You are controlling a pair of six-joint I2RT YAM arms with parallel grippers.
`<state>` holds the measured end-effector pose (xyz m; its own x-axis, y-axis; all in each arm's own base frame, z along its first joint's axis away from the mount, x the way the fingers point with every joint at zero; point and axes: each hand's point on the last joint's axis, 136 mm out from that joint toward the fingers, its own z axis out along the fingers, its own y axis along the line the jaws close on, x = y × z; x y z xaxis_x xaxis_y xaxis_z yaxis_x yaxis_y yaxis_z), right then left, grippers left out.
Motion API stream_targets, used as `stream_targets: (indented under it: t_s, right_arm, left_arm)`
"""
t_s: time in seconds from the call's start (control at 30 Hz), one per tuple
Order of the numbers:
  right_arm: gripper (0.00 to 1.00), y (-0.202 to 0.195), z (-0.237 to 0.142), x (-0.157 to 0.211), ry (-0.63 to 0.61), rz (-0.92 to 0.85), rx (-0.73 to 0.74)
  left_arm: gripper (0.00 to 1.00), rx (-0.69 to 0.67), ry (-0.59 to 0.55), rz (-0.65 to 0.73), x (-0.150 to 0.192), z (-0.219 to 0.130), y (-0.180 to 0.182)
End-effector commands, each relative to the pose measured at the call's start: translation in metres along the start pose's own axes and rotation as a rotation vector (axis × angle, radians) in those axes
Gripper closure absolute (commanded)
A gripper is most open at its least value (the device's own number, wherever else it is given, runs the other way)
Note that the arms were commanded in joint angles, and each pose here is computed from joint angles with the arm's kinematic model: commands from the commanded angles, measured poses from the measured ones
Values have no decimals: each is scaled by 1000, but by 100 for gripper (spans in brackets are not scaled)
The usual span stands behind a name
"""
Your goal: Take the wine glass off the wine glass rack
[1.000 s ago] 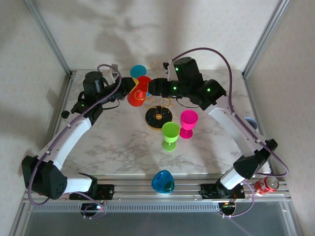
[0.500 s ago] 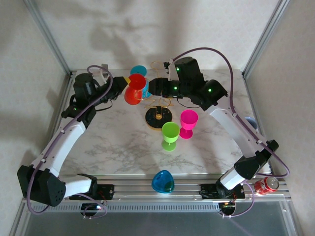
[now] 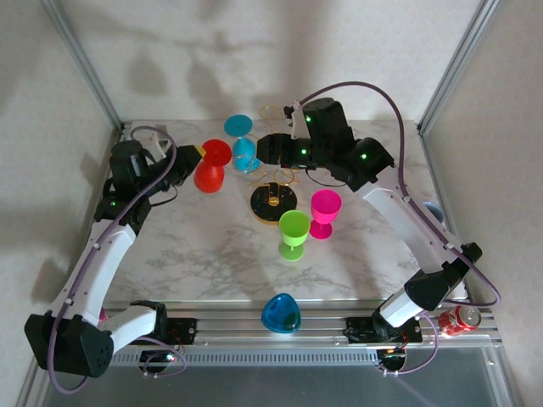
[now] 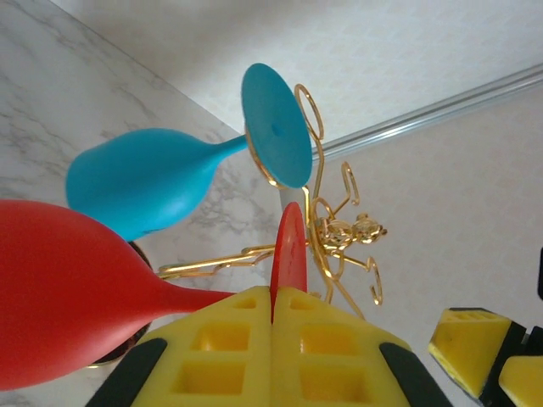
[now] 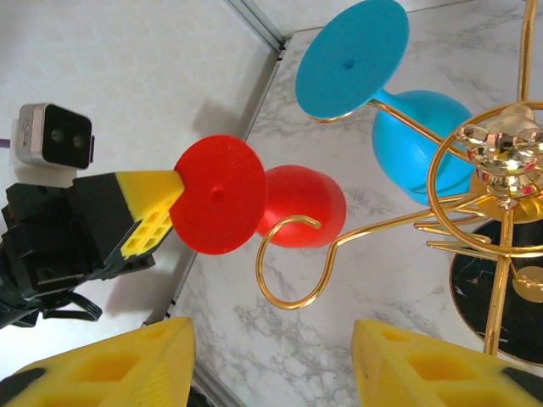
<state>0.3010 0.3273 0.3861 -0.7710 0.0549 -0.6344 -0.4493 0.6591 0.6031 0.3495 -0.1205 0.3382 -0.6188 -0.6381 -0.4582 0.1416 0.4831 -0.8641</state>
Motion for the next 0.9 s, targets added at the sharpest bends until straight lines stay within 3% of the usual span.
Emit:
stream_targets:
  t_s: [0.0, 0.43, 0.87]
  right_arm:
    - [48, 8, -12, -8, -31, -29, -22]
    - [49, 23, -22, -12, -18, -77, -54]
    - [49, 42, -29, 11, 10, -204, -2]
  left_arm:
    - [100, -34, 14, 25, 8, -14, 11]
    - [100, -249, 69, 121, 37, -47, 58]
    - [100, -396, 85, 310, 42, -70, 78]
